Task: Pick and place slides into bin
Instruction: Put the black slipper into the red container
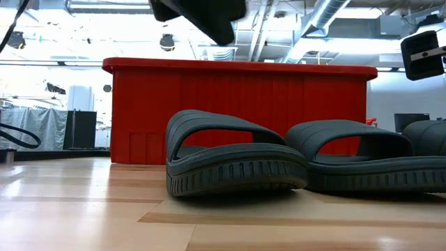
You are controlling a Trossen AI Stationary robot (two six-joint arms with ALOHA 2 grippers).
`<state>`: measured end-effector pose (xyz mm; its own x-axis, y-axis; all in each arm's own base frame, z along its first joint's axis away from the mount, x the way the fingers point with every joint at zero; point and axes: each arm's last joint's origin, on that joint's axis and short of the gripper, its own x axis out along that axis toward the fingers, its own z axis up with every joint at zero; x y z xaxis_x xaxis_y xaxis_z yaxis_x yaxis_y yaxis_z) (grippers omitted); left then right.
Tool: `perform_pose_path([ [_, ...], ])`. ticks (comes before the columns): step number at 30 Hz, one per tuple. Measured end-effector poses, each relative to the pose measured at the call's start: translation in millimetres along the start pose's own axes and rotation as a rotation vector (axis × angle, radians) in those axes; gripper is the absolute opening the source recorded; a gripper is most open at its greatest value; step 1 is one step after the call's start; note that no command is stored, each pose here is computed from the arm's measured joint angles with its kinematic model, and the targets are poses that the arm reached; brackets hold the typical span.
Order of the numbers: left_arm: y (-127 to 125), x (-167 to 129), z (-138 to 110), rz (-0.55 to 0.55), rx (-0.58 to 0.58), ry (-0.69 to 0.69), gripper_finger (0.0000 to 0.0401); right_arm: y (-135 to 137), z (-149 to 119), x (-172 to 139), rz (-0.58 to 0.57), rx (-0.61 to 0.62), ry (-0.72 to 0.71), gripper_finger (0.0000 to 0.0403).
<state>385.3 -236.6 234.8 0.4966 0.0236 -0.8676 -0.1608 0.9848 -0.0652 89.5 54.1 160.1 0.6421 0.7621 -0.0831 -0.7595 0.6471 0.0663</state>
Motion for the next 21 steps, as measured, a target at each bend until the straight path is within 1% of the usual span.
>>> perform_pose_path([
  [4,-17.7,15.9,-9.5,-0.033,-0.002,-0.02,0.0126,0.0,0.0,0.0,0.0,0.0,0.0,0.0011],
  [8,-29.2,27.3,-16.8,-0.053,0.009,-0.031,0.0126,0.0,0.0,0.0,0.0,0.0,0.0,0.0011],
  [13,-29.7,31.2,-19.1,-0.022,0.017,-0.039,0.0126,0.0,0.0,0.0,0.0,0.0,0.0,0.0011],
  [17,-29.4,33.1,-21.9,0.021,0.069,-0.046,0.0126,0.0,0.0,0.0,0.0,0.0,0.0,0.0011],
  [21,-28.3,38.8,-26.8,0.051,0.088,-0.017,0.0126,0.0,0.0,0.0,0.0,0.0,0.0,0.0011],
])
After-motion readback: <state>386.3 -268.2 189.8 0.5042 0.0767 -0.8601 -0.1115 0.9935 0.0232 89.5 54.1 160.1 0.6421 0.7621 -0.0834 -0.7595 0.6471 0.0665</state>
